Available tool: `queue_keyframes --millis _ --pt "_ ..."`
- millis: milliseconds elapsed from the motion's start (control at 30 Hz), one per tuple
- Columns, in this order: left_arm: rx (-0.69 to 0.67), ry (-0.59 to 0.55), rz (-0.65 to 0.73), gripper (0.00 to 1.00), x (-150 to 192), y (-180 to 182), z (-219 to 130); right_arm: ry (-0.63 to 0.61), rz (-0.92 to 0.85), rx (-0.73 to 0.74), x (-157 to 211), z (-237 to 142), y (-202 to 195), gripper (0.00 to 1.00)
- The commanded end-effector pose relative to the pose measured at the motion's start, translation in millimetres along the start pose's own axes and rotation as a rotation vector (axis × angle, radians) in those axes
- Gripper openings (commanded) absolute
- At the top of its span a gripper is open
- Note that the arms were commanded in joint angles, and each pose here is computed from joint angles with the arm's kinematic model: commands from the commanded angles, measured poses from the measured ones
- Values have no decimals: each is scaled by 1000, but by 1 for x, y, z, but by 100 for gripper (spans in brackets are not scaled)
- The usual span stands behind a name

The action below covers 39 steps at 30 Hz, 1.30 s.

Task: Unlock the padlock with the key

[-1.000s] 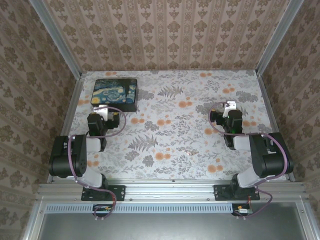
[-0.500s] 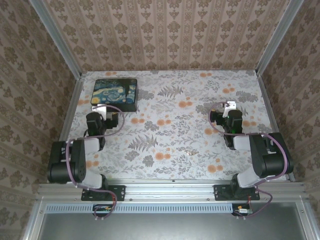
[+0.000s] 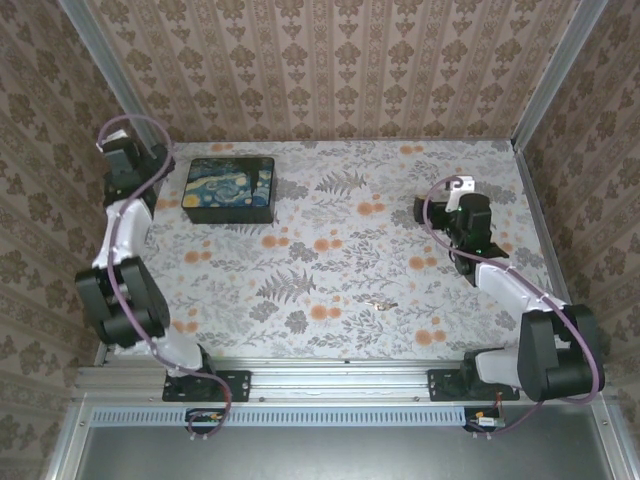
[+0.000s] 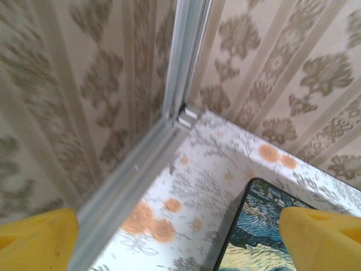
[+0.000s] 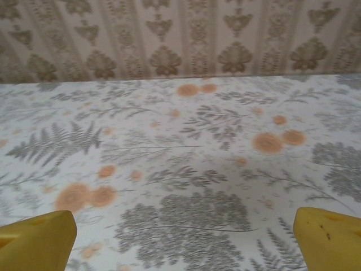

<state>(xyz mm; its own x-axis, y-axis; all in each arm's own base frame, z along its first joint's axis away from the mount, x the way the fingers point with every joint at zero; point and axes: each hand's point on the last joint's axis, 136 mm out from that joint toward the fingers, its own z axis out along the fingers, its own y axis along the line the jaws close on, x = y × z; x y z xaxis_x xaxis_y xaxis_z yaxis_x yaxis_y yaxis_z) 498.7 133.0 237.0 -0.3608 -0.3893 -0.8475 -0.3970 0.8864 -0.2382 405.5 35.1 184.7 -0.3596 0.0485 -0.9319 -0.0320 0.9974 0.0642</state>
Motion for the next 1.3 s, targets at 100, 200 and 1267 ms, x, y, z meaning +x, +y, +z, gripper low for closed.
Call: queue_keyframes --millis 100,200,1267 --pt "117 366 -144 100 80 -14 74 85 -46 -156 2 -12 64 100" --pt "245 430 -149 99 93 -39 97 112 -64 -214 5 -16 87 100" --pt "678 523 437 100 145 -211 -89 187 24 -176 -10 71 108 100"
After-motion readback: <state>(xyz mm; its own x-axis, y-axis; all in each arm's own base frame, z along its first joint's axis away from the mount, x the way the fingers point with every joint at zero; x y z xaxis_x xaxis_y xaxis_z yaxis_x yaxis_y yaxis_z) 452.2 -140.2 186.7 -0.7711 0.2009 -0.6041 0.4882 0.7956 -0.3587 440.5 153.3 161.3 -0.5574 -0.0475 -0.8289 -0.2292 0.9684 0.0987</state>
